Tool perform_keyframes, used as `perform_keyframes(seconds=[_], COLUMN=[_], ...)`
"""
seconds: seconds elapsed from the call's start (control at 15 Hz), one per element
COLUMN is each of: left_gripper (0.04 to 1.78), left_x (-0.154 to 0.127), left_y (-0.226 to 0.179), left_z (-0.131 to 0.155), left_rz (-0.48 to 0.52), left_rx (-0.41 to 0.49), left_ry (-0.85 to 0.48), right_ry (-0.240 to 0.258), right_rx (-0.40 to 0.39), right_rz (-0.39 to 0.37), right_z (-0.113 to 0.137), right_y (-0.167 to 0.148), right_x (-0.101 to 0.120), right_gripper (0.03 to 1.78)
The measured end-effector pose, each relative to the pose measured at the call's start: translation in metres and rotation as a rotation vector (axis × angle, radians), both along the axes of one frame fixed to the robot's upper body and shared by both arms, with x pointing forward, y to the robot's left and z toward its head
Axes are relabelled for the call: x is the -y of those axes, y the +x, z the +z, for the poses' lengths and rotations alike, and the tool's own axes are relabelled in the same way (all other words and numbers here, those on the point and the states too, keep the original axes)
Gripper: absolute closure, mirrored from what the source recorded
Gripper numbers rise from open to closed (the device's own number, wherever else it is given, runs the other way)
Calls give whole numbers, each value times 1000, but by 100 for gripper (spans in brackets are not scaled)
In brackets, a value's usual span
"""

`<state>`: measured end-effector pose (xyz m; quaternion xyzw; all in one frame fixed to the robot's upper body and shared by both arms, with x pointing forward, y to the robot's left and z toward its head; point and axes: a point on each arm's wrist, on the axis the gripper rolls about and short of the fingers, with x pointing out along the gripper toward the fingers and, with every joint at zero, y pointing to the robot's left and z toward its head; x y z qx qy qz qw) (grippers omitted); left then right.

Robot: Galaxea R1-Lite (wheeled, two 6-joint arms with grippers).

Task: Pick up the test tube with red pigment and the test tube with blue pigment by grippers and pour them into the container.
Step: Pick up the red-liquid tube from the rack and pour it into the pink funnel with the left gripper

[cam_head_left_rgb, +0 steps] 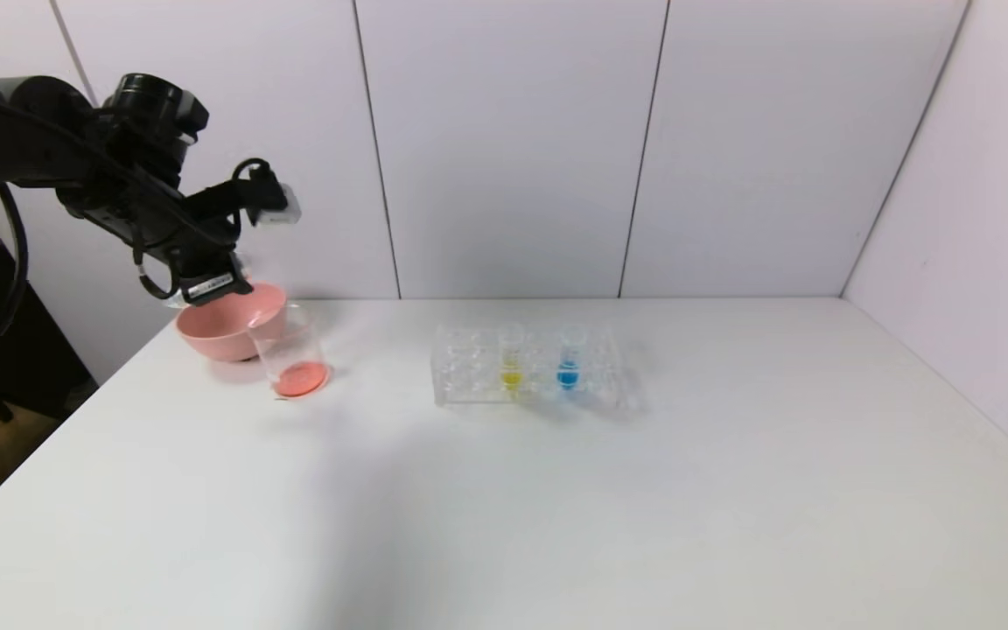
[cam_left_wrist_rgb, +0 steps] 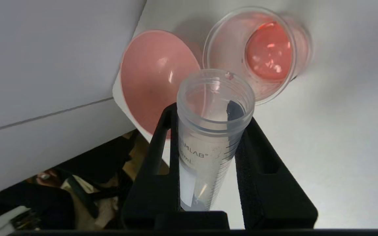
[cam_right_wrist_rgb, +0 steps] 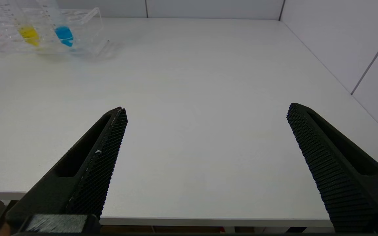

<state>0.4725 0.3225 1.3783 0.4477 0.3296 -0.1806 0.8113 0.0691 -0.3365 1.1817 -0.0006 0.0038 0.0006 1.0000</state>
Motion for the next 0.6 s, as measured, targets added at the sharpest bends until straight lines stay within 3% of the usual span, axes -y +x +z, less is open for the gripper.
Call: perform_keyframes(seconds=[0.27, 0.6], left_gripper=[132, 132], left_x=[-9, -11], left_y=[-10, -8], left_z=[23, 55], left_rz=[144, 267], left_rx=[94, 324], left_ry=[-308, -592], right_ry=[0, 0], right_rx=[0, 0], right_rz=[0, 0], right_z=[0, 0], right_y=[0, 0], right_x=[0, 0], right_gripper=[4, 4])
